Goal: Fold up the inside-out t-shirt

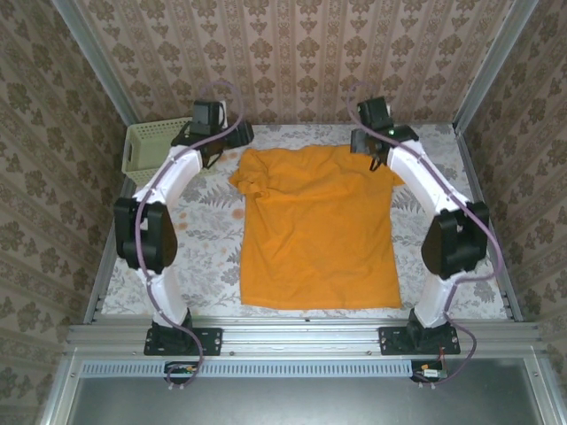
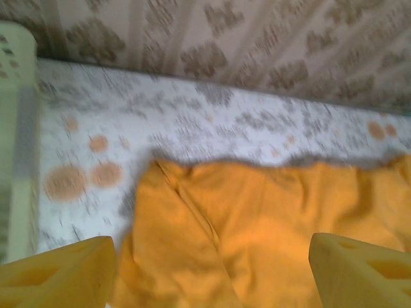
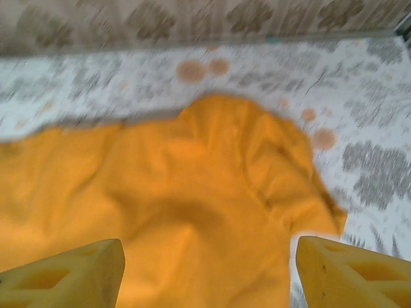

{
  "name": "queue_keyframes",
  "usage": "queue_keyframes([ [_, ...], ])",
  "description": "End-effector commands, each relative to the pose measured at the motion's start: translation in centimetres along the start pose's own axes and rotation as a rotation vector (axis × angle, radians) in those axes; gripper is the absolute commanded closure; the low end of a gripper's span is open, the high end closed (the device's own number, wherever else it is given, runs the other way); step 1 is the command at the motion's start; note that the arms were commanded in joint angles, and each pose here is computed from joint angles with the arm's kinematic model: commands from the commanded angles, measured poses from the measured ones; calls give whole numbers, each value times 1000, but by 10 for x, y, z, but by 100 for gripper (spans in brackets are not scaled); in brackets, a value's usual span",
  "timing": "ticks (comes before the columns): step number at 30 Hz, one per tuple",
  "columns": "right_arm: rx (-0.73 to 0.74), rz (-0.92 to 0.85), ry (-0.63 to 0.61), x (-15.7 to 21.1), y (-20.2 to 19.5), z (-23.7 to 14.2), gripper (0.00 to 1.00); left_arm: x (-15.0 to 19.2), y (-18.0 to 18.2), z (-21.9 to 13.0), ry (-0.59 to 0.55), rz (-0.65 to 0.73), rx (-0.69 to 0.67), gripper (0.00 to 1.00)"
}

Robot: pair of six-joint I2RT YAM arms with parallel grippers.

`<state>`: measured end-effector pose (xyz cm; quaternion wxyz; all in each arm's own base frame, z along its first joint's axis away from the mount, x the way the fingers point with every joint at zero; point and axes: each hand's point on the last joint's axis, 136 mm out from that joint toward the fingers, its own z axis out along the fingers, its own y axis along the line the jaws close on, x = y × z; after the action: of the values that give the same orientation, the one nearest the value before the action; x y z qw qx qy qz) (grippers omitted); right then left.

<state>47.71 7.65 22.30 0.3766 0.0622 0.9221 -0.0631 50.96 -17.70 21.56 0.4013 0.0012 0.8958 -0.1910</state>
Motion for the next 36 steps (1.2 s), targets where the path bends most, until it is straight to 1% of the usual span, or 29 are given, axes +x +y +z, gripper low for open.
queue_keyframes([
  [1,-73,-70,89,64,33,-29,27,67,-5,-16,138,-18,-49,20],
  [5,-107,-190,208,159,54,-61,27,144,-21,-38,221,-5,-44,20],
  [9,-138,-255,289,238,62,-93,27,203,-17,-62,257,-7,-57,20],
  [13,-195,-261,321,291,69,-124,27,247,-10,-81,281,-9,-67,19],
  [17,-217,-257,353,327,69,-141,27,284,-5,-92,309,16,-84,19],
  [21,-241,-233,399,362,67,-145,29,302,2,-101,311,33,-108,19],
  [26,-255,-210,453,395,70,-139,32,305,8,-111,271,9,-94,17],
  [29,-266,-193,461,403,76,-136,34,301,10,-115,247,9,-93,15],
  [33,-240,-182,464,408,77,-129,37,298,10,-118,236,18,-89,13],
  [36,-231,-182,469,411,80,-126,42,299,10,-117,237,18,-91,13],
])
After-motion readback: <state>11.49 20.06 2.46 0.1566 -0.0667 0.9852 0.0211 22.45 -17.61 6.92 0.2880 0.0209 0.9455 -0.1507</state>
